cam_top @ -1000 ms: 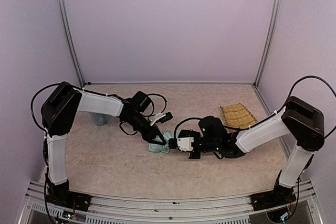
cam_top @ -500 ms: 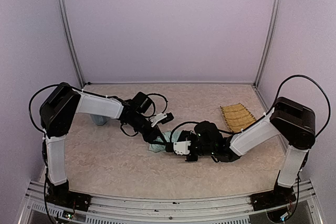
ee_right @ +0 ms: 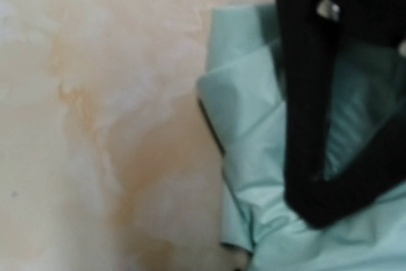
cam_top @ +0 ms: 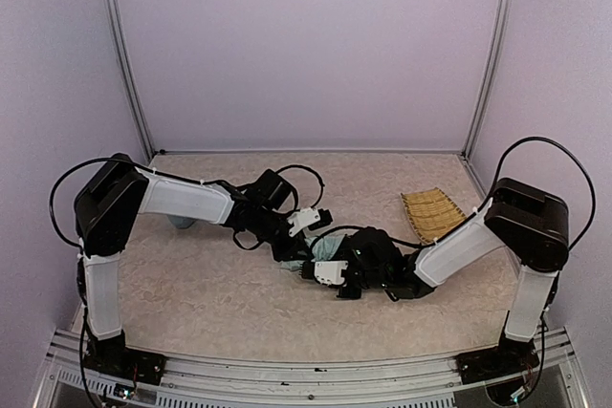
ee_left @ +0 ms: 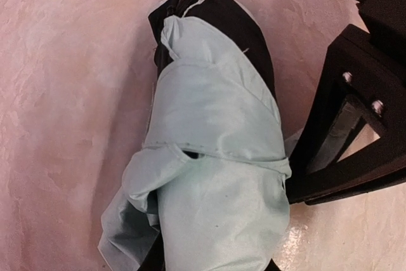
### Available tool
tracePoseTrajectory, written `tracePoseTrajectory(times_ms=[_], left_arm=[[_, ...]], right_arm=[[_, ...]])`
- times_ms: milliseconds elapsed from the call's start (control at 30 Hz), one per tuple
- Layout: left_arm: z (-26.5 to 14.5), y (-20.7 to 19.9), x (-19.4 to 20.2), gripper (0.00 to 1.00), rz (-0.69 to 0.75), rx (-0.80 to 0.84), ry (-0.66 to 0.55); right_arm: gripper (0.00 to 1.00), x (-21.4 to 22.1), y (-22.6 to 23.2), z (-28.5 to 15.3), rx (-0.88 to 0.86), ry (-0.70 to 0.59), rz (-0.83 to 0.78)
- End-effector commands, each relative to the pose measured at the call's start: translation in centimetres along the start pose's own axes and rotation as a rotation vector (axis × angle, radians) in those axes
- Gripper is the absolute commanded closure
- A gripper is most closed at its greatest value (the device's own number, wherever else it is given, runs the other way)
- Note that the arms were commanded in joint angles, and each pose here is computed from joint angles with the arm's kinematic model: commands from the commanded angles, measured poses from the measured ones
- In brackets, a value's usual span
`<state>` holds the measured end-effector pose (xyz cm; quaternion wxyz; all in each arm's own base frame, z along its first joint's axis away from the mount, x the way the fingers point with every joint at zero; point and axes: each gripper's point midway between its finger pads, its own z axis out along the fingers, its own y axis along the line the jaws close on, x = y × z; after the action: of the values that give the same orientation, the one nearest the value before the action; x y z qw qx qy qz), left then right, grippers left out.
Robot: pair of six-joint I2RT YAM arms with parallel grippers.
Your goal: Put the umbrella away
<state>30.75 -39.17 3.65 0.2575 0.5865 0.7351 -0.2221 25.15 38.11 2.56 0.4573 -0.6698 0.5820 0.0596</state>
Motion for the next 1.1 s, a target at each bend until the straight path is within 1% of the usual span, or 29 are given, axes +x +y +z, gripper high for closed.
tracePoseTrajectory(times_ms=[0, 100, 333, 567, 767, 833, 900, 933, 1067], left_arm=[[2.2, 0.9, 6.8, 1.0, -0.01, -0.071, 0.238], [2.1, 1.2, 7.0, 1.0, -0.001, -0.09, 0.257], [2.6, 2.2, 7.6, 1.0, 0.009, -0.131, 0.301], [2.6, 2.1, 7.7, 1.0, 0.014, -0.125, 0.303], [2.6, 2.1, 7.6, 1.0, 0.015, -0.126, 0.302], [2.6, 2.1, 7.6, 1.0, 0.017, -0.125, 0.303], [2.6, 2.0, 7.7, 1.0, 0.018, -0.123, 0.303], [2.6, 1.9, 7.7, 1.0, 0.018, -0.122, 0.303], [2.6, 2.0, 7.6, 1.0, 0.018, -0.123, 0.301]], right_arm=[[0.79, 2.4, 3.1, -1.1, -0.098, 0.092, 0.029], [0.77, 2.0, 3.0, -1.7, -0.104, 0.087, 0.054], [0.67, 0.9, 5.1, -3.8, -0.215, 0.044, 0.117], [0.66, -1.4, 5.4, -6.7, -0.277, -0.041, 0.22], [0.66, -3.4, 4.4, -8.9, -0.28, -0.114, 0.301], [0.65, -3.8, 3.2, -9.6, -0.259, -0.133, 0.344], [0.65, -4.0, 1.1, -10.4, -0.216, -0.164, 0.43], [0.65, -4.0, -0.4, -10.9, -0.194, -0.191, 0.487], [0.59, -2.3, -6.6, -12.8, -0.111, -0.294, 0.794]])
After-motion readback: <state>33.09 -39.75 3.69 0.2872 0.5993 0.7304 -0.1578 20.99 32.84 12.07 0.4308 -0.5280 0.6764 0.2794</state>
